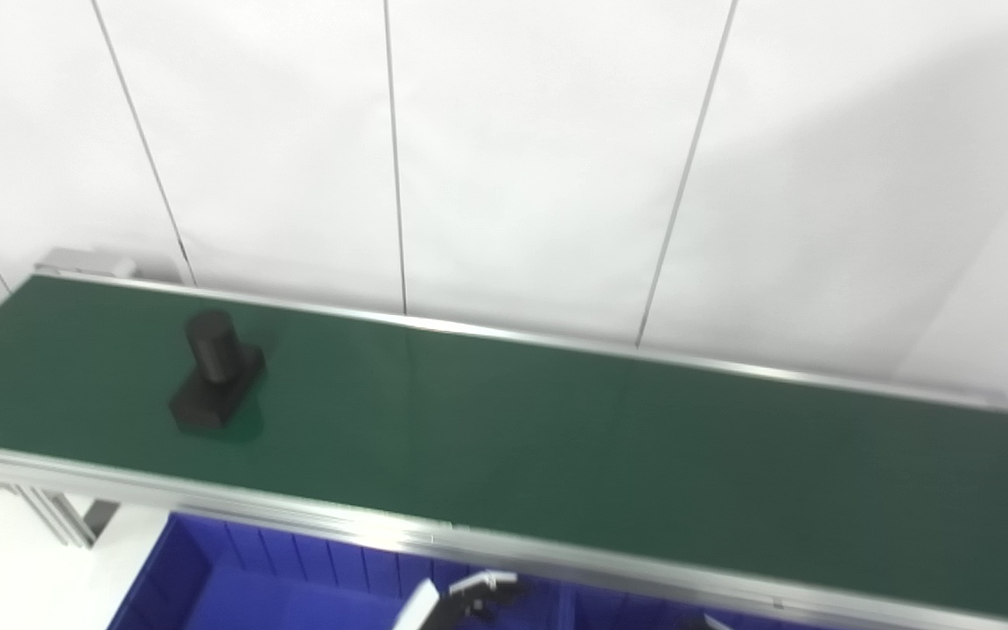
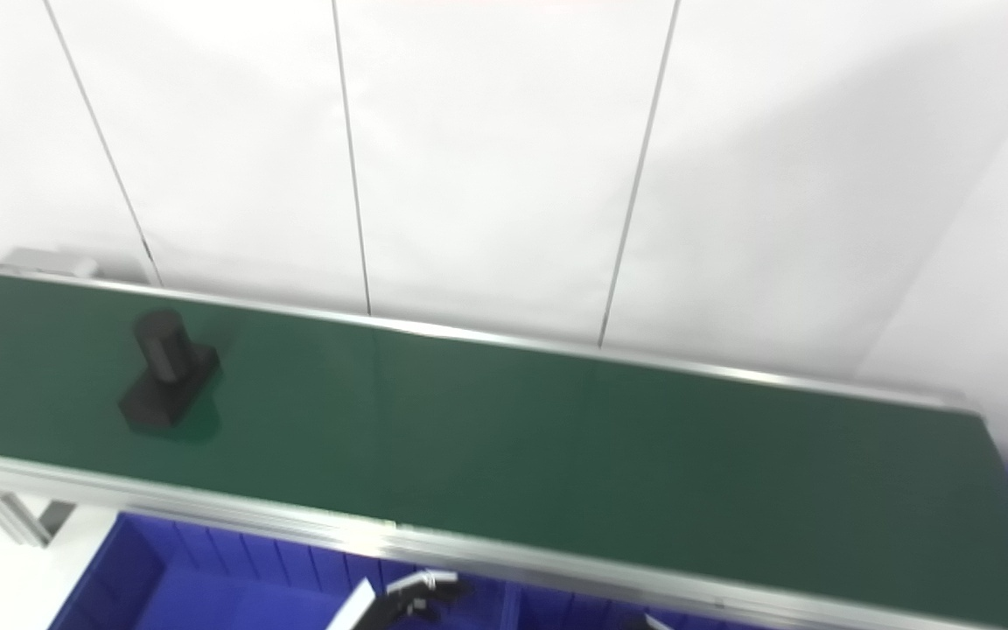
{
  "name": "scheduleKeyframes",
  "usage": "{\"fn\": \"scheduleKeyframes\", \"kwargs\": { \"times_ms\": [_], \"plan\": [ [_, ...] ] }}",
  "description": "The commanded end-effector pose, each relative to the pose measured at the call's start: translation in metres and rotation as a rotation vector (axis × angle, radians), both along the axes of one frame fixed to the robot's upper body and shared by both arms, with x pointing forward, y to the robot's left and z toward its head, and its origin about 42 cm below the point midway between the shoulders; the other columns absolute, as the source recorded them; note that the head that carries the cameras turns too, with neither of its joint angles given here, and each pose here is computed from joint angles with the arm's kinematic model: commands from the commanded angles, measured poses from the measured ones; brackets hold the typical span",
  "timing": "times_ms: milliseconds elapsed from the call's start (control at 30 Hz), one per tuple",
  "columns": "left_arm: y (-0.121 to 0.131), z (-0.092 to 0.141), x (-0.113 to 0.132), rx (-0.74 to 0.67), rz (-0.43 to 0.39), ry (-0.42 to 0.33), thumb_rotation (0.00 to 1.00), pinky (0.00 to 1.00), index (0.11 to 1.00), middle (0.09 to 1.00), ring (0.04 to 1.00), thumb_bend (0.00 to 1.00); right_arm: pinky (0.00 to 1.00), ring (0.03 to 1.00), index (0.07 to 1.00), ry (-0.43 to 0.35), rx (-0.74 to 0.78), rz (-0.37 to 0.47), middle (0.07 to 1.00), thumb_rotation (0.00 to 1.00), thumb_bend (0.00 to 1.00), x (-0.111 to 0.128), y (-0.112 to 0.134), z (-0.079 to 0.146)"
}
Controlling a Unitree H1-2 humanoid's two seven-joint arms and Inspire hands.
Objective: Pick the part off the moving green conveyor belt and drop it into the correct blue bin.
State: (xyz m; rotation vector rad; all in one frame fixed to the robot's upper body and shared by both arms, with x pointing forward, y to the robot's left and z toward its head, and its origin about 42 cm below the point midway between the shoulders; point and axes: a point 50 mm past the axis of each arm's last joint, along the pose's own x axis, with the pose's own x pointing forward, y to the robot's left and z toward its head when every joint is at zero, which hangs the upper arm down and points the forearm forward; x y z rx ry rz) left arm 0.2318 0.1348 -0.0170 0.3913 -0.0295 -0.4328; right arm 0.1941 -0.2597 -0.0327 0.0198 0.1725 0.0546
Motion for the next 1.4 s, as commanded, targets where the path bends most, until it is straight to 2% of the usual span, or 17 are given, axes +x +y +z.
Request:
{"fn": "scheduleKeyframes", "kwargs": {
  "times_ms": [0,467,1133,1367],
  "plan": [
    [-0.006,0.011,0.013,-0.047,0.005,-0.058,0.16,0.67,0.738,0.782,0.752,1.00,0.65,0.733,0.731,-0.051,0.016,0.014,0.795,0.27,1.00,0.009,0.003,0.006],
    [-0.009,0.009,0.016,-0.059,0.009,-0.046,0.16,0.62,0.717,0.761,0.726,1.00,0.63,0.713,0.722,-0.063,0.052,0.020,0.787,0.28,1.00,0.017,-0.001,0.006],
    [-0.014,0.007,0.016,-0.040,-0.004,-0.052,0.18,0.62,0.731,0.766,0.728,1.00,0.65,0.726,0.741,-0.055,0.063,0.014,0.796,0.30,1.00,0.014,-0.007,0.003],
    [-0.024,0.008,0.017,-0.063,-0.006,-0.044,0.13,0.63,0.727,0.766,0.726,1.00,0.71,0.766,0.774,-0.065,0.089,0.019,0.824,0.27,1.00,0.014,-0.017,0.004]
  ]
}}
